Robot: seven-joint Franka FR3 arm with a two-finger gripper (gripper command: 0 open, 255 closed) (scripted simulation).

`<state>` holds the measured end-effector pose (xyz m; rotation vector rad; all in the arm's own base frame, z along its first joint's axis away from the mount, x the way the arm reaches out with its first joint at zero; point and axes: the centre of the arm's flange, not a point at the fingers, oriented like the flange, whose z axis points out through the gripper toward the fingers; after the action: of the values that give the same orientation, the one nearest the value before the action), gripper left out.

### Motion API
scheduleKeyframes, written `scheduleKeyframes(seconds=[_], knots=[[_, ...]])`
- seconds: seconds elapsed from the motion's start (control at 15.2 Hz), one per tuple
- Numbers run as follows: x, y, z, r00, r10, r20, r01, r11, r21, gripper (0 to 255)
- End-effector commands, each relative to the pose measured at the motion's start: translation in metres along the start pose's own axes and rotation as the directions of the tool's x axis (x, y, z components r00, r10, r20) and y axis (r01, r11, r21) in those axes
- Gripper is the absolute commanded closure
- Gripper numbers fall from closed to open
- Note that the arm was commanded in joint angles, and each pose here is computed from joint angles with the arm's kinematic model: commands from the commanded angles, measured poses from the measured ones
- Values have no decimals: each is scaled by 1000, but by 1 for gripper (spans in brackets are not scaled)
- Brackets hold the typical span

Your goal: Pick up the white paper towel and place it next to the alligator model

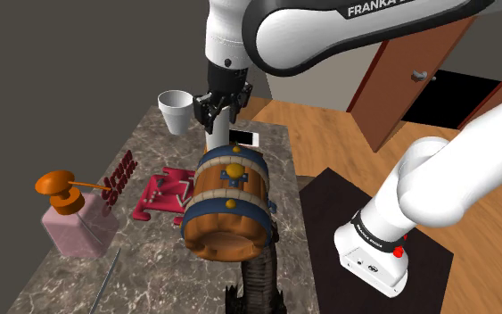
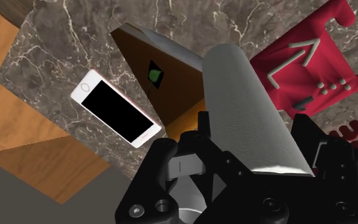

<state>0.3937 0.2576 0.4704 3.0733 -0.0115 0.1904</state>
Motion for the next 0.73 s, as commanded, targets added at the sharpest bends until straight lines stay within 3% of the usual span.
scheduleKeyframes(seconds=[0.0,0.2,0.66], knots=[[-3,2,19,1000,2,18,-2,1000,-8,255],[-5,1,34,1000,2,18,-2,1000,-8,255],[-5,1,34,1000,2,18,-2,1000,-8,255]])
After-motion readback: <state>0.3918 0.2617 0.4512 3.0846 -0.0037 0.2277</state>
